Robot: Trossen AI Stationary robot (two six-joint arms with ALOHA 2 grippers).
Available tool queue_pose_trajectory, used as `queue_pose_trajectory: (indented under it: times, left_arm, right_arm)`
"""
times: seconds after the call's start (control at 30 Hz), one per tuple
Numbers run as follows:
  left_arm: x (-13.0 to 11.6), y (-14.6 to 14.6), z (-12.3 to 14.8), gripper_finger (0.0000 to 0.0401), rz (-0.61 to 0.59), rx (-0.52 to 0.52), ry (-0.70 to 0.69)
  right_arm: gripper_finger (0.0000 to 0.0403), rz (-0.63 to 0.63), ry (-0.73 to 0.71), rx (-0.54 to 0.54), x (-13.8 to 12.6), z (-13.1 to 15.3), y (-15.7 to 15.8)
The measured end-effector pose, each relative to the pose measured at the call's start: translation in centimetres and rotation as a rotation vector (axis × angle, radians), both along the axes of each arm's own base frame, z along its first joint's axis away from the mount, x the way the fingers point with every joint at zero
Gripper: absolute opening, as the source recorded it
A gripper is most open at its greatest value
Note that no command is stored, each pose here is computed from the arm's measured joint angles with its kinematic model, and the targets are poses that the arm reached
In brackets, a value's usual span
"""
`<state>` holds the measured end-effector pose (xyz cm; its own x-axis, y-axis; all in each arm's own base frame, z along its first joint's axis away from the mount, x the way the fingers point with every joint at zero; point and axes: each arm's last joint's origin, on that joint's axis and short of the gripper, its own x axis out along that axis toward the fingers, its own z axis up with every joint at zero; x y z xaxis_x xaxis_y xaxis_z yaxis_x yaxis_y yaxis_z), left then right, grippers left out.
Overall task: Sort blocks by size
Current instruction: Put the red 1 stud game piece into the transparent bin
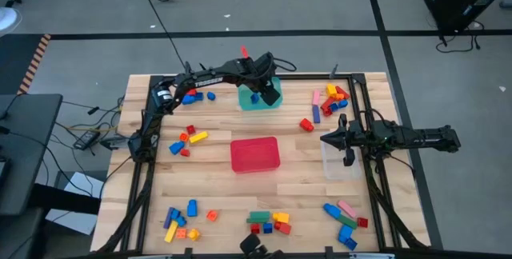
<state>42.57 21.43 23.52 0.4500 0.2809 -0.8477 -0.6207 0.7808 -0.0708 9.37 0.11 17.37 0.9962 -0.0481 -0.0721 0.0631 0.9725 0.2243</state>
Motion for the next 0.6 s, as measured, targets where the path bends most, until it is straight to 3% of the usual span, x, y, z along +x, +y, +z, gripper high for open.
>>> queue_pose_trajectory:
  times: [0.2,0.47,0.6]
  left_arm:
    - [-0.3,-0.4,1.1,0.0193,-0.013,-0.002,0.016]
    - [0.3,-2.8,2.6,0.0193,-0.091,0.146,0.061]
    - [0.3,-3.9,2.9,0.0193,-0.142,0.185,0.071]
  right_arm:
    - [0.0029,-0.025,-0.002,-0.002,0.0,0.0,-0.1]
    - [0.0027,-0.053,-0.023,-0.002,0.0,0.2,-0.2]
    - [0.0029,-0.125,-0.033,-0.04,0.0,0.4,-0.4]
